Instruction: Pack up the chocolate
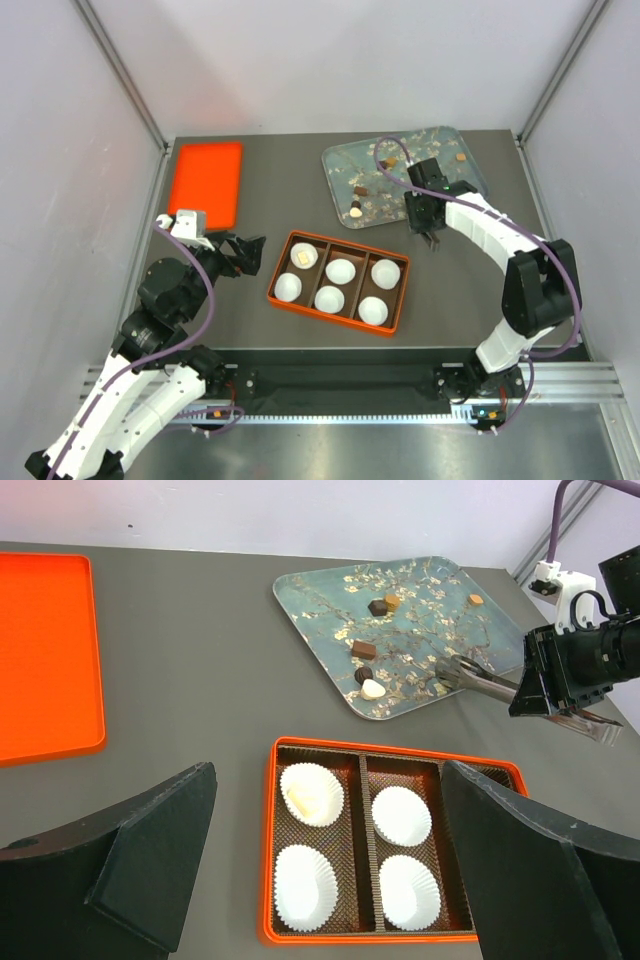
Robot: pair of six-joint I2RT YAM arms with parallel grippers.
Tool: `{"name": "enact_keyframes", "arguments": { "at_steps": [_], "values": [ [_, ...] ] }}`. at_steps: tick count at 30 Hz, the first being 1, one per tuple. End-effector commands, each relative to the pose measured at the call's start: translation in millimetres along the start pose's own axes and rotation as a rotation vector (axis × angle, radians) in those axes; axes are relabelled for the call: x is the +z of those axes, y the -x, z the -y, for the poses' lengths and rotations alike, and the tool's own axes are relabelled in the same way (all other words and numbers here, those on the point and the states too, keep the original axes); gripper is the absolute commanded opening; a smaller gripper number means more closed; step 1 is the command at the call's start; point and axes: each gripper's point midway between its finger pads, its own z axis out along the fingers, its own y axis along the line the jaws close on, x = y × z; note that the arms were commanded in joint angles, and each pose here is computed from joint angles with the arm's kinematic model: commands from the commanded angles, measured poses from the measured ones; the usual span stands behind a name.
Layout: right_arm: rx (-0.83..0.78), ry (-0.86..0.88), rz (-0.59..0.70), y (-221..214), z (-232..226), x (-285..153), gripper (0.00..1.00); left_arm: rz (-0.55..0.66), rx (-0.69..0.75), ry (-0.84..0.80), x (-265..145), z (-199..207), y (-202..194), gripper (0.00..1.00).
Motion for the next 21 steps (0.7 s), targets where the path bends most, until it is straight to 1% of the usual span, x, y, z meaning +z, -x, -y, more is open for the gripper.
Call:
{"name": "enact_keyframes", "arguments": {
  "at_steps": [1,12,21],
  "values": [
    [0.003,0.003,0.030,11.3,3.1,-0.2,0.38,0.056,-0.007,-0.001,2.4,0.8,11.9,0.99],
    [-0.002,0.040,0.079,23.5,0.2,-18.9,0.32,0.057,-0.007,0.004,2.3,-0.1,11.9,0.99],
    [-0.023,0.109,0.171,35.6,-24.3,-56.1,0.30,0.063,-0.006,-0.003,1.0,0.6,12.7,0.99]
  ]
}}
